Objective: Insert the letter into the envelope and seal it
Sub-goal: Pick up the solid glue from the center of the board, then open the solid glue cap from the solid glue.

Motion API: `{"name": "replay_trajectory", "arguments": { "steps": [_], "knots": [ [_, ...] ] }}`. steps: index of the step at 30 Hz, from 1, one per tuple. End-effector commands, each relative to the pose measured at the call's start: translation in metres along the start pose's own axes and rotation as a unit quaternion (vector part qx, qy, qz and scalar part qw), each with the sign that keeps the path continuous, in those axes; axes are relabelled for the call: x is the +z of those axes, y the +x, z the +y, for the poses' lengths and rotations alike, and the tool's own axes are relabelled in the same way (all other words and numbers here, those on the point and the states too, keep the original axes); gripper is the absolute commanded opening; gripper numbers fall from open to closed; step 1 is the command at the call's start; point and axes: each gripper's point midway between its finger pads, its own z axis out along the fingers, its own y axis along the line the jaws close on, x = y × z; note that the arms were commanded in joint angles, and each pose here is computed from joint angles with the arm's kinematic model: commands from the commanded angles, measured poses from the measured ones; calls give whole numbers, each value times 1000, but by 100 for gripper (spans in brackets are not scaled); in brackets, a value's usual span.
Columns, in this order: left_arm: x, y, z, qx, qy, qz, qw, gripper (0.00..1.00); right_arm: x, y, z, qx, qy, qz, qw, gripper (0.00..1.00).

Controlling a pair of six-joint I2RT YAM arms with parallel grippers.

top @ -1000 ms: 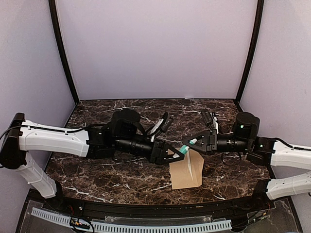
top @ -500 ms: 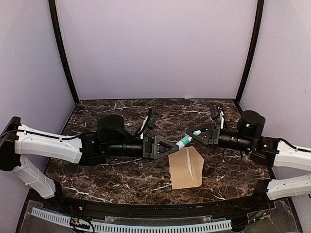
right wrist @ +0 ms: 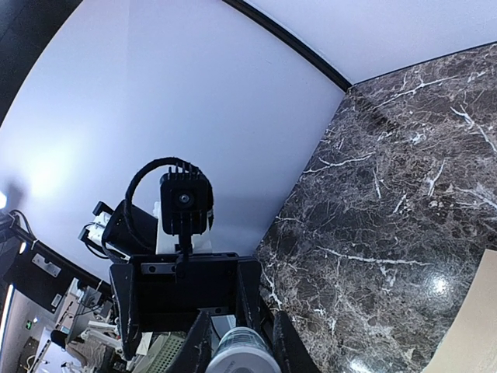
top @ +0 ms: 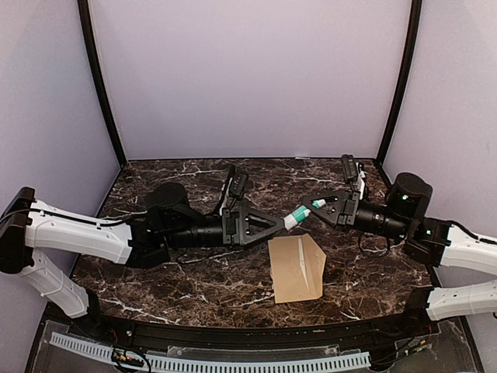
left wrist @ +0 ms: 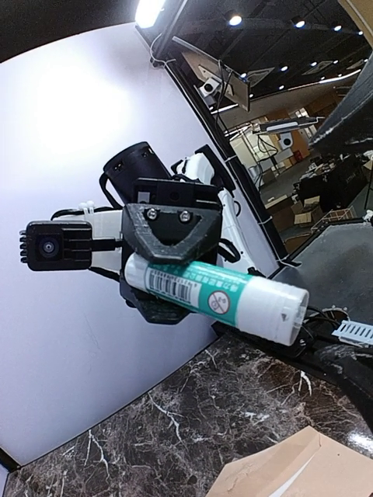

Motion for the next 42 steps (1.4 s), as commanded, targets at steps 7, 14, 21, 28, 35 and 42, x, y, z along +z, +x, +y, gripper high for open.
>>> {"name": "replay_trajectory", "arguments": {
  "steps": [7, 14, 21, 28, 35, 42],
  "knots": [
    [22, -3, -14, -3, 47, 28, 999, 71, 4, -11, 32, -15, -57, -4, 998, 11],
    [22, -4, -17, 0, 61, 20, 998, 50, 4, -9, 29, -11, -49, 1, 999, 11],
    [18, -7, -8, -8, 51, 8, 999, 43, 7, -4, 29, -9, -53, 15, 998, 11],
    [19, -9, -3, -12, 47, 5, 999, 50, 7, -1, 32, -9, -62, 28, 998, 11],
    [19, -11, 1, -16, 44, -2, 999, 47, 6, 2, 31, -7, -63, 32, 997, 11],
    [17, -9, 3, -19, 41, -2, 999, 31, 2, -1, 29, -7, -54, 22, 998, 11]
  ]
}}
